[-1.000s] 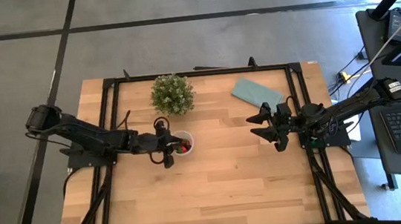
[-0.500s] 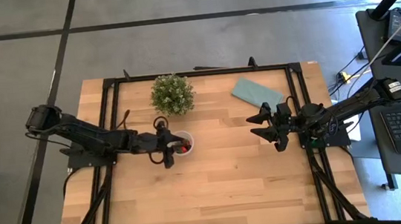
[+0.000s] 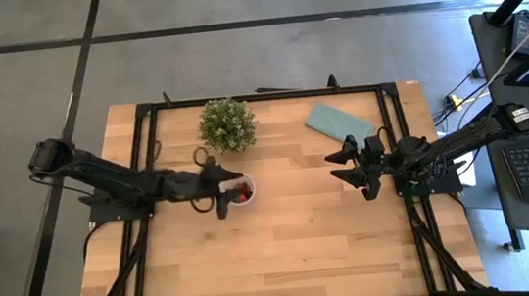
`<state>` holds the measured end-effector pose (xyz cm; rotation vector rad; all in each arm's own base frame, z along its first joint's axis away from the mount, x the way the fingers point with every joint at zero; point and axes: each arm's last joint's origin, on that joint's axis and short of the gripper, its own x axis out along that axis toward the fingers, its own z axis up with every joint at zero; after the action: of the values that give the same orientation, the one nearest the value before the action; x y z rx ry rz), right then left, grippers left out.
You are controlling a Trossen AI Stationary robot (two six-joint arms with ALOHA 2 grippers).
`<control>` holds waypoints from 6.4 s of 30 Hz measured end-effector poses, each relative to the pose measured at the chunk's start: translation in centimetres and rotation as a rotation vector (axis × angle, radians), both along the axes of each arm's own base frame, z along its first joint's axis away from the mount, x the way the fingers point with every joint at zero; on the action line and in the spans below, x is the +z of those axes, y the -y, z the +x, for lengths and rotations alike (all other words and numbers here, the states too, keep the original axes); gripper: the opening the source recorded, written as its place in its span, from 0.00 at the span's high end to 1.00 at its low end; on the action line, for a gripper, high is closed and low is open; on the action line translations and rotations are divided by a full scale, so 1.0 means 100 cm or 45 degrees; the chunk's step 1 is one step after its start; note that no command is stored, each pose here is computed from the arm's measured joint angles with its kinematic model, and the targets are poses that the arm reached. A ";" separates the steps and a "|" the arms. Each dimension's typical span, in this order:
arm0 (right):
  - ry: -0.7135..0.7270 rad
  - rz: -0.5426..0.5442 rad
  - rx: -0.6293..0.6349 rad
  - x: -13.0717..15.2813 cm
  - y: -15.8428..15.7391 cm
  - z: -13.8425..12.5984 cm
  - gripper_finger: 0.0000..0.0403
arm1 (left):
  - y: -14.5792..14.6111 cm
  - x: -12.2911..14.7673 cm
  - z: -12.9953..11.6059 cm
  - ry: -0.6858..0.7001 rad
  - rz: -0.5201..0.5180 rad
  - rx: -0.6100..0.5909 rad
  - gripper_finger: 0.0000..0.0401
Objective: Pick and placing Produce into tupperware
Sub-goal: Return to Home Position
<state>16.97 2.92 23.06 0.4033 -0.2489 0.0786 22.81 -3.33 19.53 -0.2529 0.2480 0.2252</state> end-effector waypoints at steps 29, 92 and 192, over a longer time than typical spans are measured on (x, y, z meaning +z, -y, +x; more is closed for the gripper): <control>-0.239 -0.471 -0.431 0.100 0.108 -0.056 0.41 | -0.083 0.087 -0.134 0.377 0.354 0.401 0.48; -0.298 -0.010 -0.533 -0.061 0.089 -0.087 0.41 | -0.081 -0.028 -0.143 0.296 0.257 0.409 0.50; -0.661 -0.391 -1.137 -0.072 0.102 -0.093 0.41 | -0.081 -0.028 -0.143 0.297 0.258 0.409 0.50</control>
<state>7.65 -7.24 15.86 -0.0278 0.1134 -0.8471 8.54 4.73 16.72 -0.1151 -0.0492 0.5316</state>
